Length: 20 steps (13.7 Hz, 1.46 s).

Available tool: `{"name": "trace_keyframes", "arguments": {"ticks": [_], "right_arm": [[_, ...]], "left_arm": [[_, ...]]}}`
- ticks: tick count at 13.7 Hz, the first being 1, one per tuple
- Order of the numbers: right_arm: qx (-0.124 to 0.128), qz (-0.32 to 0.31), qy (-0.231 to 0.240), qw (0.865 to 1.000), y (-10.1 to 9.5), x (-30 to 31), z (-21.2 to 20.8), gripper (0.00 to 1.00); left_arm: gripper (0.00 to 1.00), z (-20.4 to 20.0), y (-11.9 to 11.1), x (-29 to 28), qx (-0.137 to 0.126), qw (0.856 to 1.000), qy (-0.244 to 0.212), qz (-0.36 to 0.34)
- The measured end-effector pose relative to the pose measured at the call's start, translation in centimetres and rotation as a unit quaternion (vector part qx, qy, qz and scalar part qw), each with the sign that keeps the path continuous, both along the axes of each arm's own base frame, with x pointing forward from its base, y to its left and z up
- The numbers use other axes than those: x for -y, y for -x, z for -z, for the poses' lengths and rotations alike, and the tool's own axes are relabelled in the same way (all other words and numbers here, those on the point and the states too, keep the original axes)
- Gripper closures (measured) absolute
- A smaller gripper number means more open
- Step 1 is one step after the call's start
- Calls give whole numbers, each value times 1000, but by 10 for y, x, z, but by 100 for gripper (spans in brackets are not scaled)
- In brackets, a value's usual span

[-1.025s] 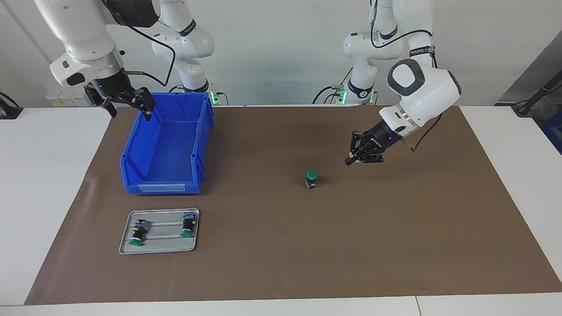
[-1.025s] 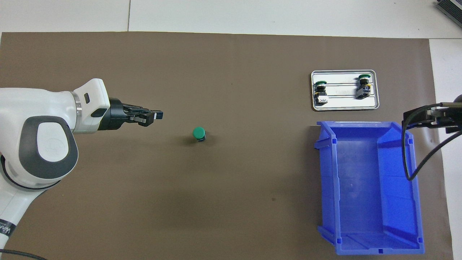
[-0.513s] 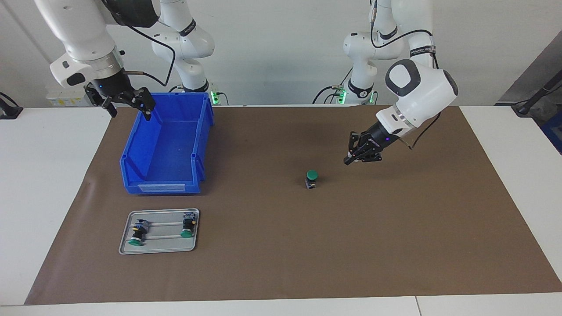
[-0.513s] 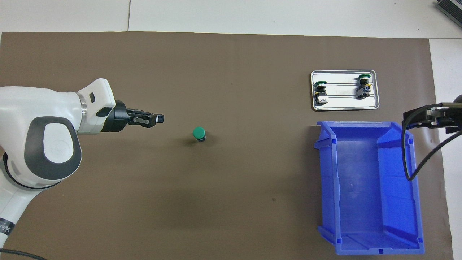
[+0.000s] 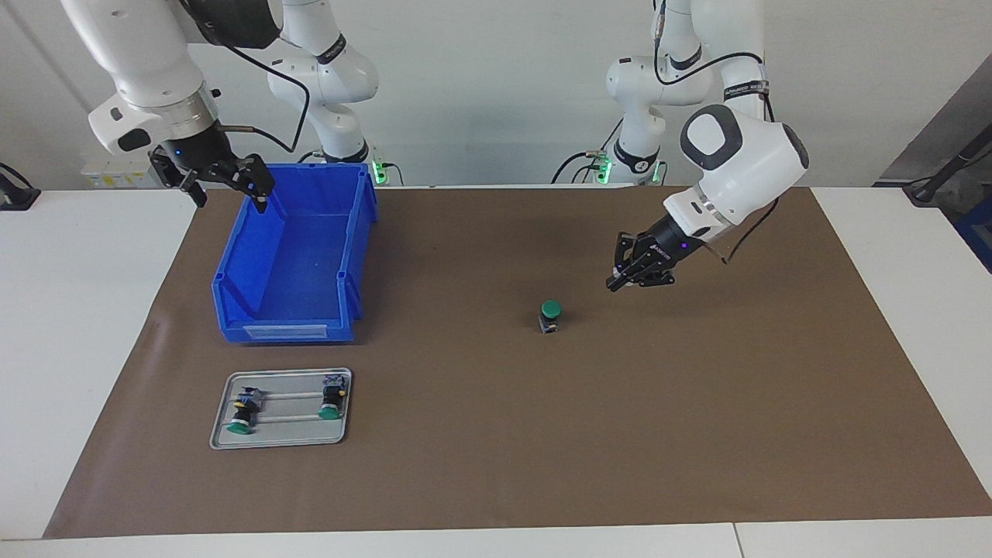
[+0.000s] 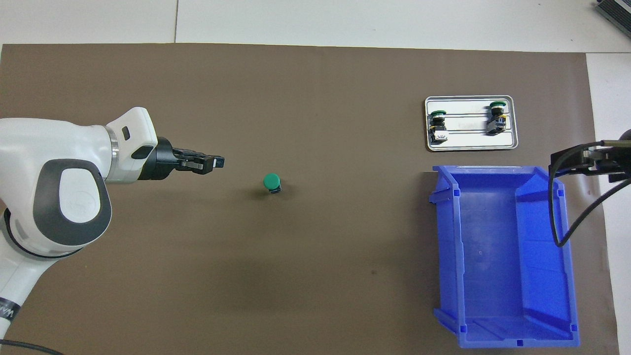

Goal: Place and press button with both arms

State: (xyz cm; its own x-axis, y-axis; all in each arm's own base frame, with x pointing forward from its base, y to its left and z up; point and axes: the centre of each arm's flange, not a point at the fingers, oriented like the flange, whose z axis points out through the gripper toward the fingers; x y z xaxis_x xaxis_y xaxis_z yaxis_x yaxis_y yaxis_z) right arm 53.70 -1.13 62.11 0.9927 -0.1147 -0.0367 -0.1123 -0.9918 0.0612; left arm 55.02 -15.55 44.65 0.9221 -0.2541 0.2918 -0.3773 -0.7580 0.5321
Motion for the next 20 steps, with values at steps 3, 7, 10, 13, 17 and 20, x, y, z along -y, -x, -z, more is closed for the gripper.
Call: {"name": "trace_keyframes", "arguments": {"ticks": [3, 7, 10, 13, 17, 20], "right_arm": [[0, 0, 0, 1000, 0, 0, 0, 0], [0, 0, 0, 1000, 0, 0, 0, 0], [0, 0, 0, 1000, 0, 0, 0, 0], [-1, 1, 0, 1000, 1, 1, 0, 0], [-1, 1, 0, 1000, 1, 1, 1, 0], [-1, 1, 0, 1000, 1, 1, 1, 0]], "left_arm": [[91, 0, 0, 0, 0, 1000, 0, 0], [90, 36, 11, 14, -41, 989, 24, -138], [90, 41, 15, 17, -48, 987, 25, -153], [90, 39, 20, 39, -58, 985, 28, -161], [98, 34, 36, 85, -65, 984, -20, -163], [99, 28, 38, 109, -55, 981, -81, -170]]}}
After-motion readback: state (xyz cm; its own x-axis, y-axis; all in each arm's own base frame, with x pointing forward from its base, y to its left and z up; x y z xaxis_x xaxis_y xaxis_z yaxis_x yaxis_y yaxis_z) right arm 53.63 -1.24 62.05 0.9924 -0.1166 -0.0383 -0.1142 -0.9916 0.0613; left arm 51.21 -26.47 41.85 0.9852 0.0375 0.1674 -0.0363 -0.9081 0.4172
